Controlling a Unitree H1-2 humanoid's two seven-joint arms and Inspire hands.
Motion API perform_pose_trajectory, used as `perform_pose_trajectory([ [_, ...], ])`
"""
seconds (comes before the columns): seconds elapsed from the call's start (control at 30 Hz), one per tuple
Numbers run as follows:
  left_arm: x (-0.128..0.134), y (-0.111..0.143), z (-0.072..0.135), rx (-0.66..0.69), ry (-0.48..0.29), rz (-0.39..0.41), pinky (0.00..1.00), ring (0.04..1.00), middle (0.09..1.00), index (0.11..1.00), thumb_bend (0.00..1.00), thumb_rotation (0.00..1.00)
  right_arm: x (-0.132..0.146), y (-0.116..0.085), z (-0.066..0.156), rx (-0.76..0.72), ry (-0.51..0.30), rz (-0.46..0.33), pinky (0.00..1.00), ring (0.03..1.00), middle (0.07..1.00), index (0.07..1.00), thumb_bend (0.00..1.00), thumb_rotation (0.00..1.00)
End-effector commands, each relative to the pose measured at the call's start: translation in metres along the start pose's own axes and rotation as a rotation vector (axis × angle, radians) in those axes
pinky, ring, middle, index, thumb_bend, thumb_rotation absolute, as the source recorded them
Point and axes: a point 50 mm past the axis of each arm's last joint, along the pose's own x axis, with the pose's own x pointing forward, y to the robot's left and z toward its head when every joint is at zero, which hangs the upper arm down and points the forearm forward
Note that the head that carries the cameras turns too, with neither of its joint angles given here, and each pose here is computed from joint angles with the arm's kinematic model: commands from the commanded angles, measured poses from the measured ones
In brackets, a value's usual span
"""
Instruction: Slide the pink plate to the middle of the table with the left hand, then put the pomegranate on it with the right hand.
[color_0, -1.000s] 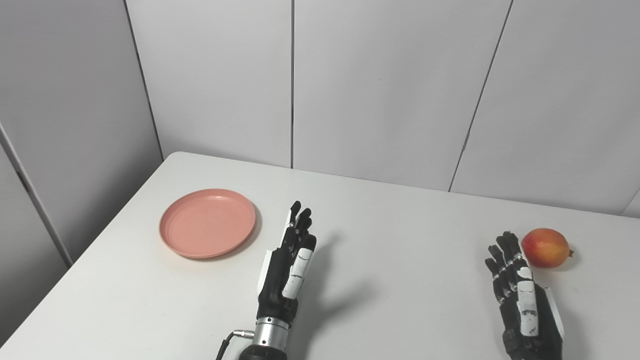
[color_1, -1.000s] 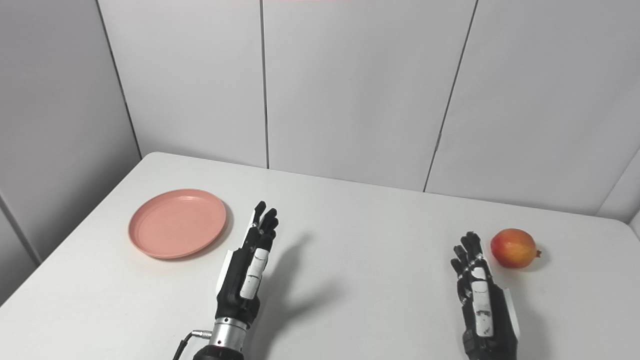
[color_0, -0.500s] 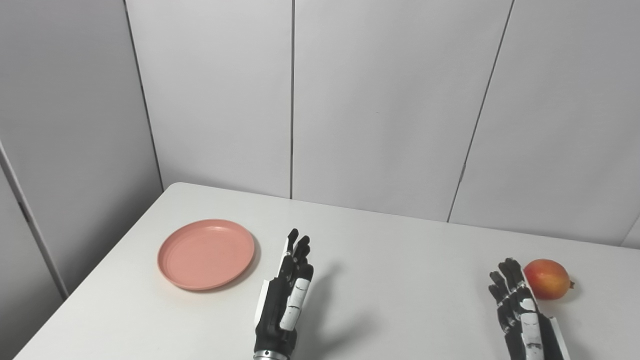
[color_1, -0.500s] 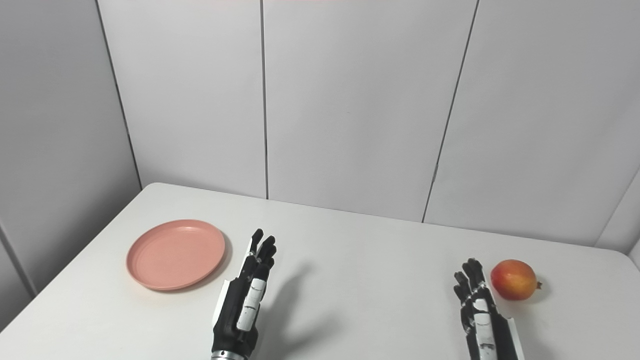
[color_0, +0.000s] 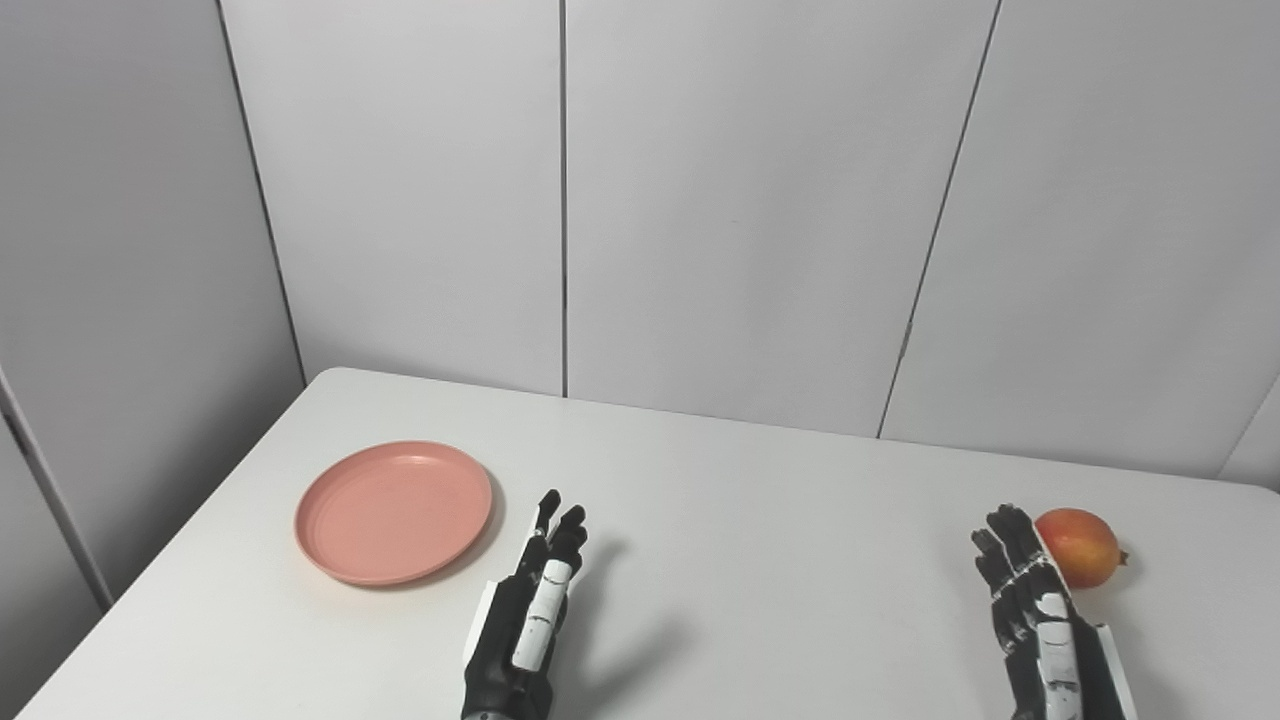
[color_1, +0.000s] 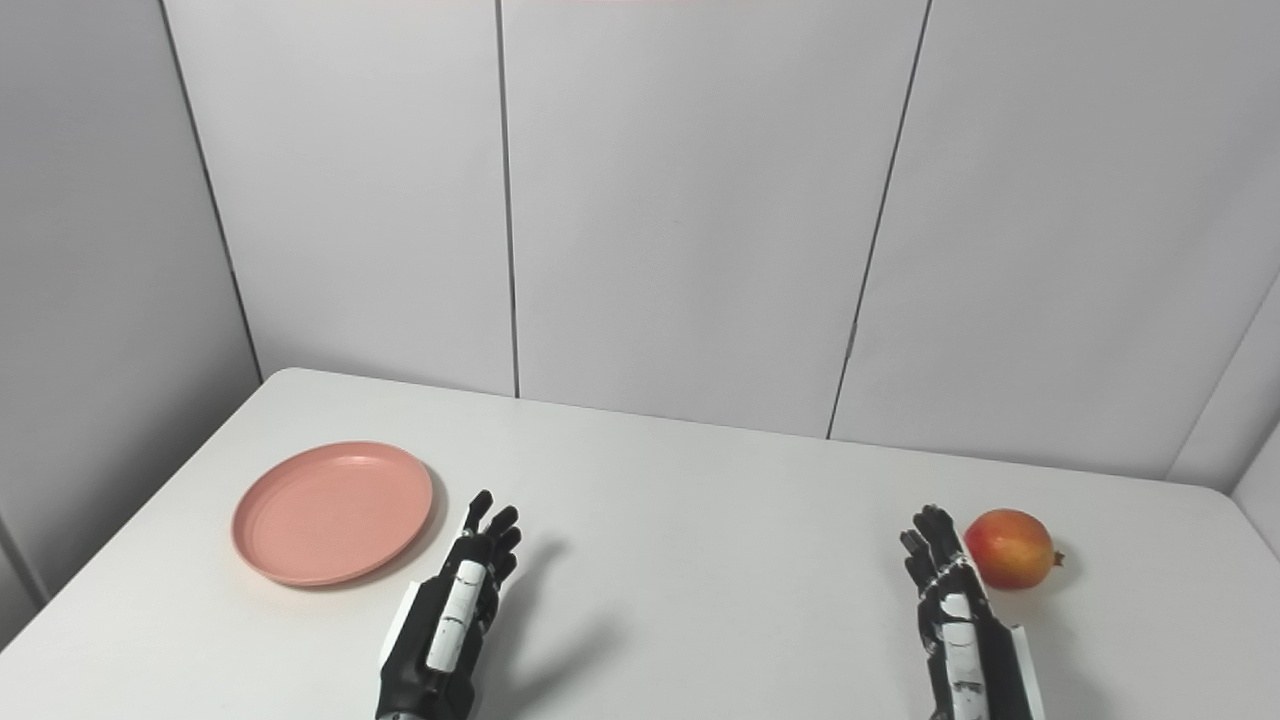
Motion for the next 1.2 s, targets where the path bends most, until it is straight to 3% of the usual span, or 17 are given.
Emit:
perform_pose_trajectory([
  [0.0, 0.026, -0.01, 0.04, 0.001, -0.107, -0.045, 1.0, 0.958, 0.956, 0.978, 0.92, 0.82, -0.038, 0.007, -0.03, 0.036, 0.094, -0.049, 1.0, 0.944, 0.947, 0.912, 0.77, 0.89],
  [0.27, 0.066, 0.017, 0.097, 0.087, -0.158, -0.065, 1.0, 0.952, 0.945, 0.932, 0.86, 0.88, -0.039, 0.009, -0.028, 0.022, 0.082, -0.06, 0.98, 0.921, 0.927, 0.883, 0.81, 0.89],
  [0.57, 0.109, 0.077, 0.148, 0.196, -0.169, 0.014, 1.0, 0.985, 0.964, 0.935, 0.88, 0.88, -0.038, 0.006, -0.027, 0.015, 0.086, -0.061, 0.97, 0.921, 0.926, 0.882, 0.8, 0.89],
  [0.67, 0.116, 0.093, 0.159, 0.257, -0.167, 0.065, 1.0, 0.988, 0.945, 0.911, 0.87, 0.87, -0.039, 0.005, -0.027, 0.013, 0.087, -0.061, 0.97, 0.921, 0.927, 0.878, 0.79, 0.89],
  [0.87, 0.127, 0.13, 0.178, 0.242, -0.179, 0.143, 1.0, 0.988, 0.935, 0.898, 0.84, 0.81, -0.039, 0.002, -0.028, 0.006, 0.096, -0.068, 0.97, 0.922, 0.926, 0.874, 0.81, 0.89],
  [1.17, 0.142, 0.181, 0.188, 0.291, -0.122, 0.263, 1.0, 0.947, 0.922, 0.923, 0.92, 0.83, -0.039, -0.001, -0.027, -0.006, 0.104, -0.067, 0.95, 0.92, 0.922, 0.865, 0.81, 0.9],
])
